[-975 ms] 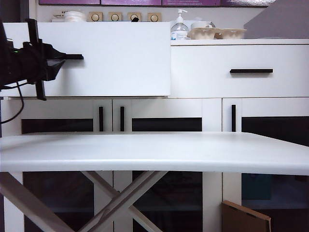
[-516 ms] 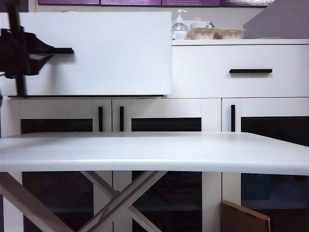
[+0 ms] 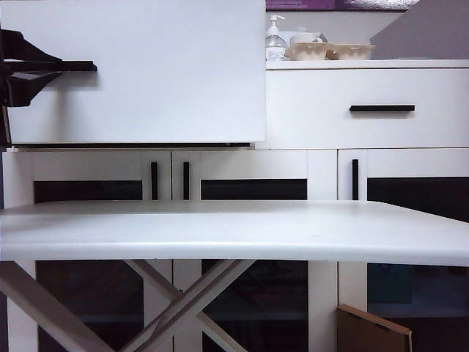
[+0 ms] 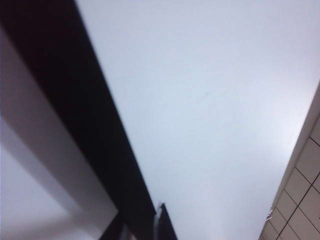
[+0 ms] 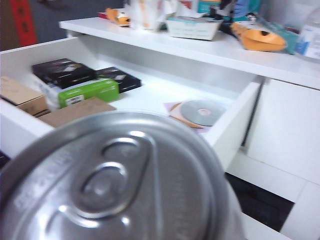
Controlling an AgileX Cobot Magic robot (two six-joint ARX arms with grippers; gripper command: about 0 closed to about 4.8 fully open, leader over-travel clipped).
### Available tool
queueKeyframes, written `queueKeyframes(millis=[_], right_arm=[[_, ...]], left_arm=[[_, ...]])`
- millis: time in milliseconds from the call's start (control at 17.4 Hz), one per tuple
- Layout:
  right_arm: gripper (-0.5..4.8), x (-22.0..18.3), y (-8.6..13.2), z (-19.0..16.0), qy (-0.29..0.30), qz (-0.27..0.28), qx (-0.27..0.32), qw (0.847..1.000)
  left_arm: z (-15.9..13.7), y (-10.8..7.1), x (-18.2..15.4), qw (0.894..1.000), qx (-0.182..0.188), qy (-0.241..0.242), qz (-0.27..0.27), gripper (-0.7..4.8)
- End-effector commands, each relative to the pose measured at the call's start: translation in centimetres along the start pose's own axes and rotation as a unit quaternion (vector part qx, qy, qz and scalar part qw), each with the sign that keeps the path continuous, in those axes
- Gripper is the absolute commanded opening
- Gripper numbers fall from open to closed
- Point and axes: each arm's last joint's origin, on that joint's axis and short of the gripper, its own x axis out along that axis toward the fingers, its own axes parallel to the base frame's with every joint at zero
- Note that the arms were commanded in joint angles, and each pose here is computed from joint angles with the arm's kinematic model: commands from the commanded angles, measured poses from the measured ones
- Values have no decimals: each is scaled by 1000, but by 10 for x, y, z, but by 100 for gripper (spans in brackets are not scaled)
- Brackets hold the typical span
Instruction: Pick up a can of beer from the white table, open the left drawer, place the beer inside the drawer, and finally close the drawer.
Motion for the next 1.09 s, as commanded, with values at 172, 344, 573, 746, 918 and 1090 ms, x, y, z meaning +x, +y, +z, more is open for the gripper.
queueKeyframes(millis=[172,344,573,746,918,1090], right_arm=[[40,-9,-1,16,-50,-3,2,999],[45,-10,-3,17,-57,-32,4,998],[44,-11,-3,25,-96,-33,8,995],[44,-14,-3,30,-121,-34,10,992],[26,-14,-4,37,-157,-35,13,987],[-8,-12,-3,36,-157,-35,13,987]], left_arm=[[-1,-3,-1,999,13,48,-18,479],[-2,-17,-3,992,49,98,-57,479],[-8,-43,-10,959,67,243,-128,429],[-8,-81,-12,931,19,319,-174,108],[11,-149,9,900,93,333,-267,-4],[32,-213,44,882,178,341,-273,-5]])
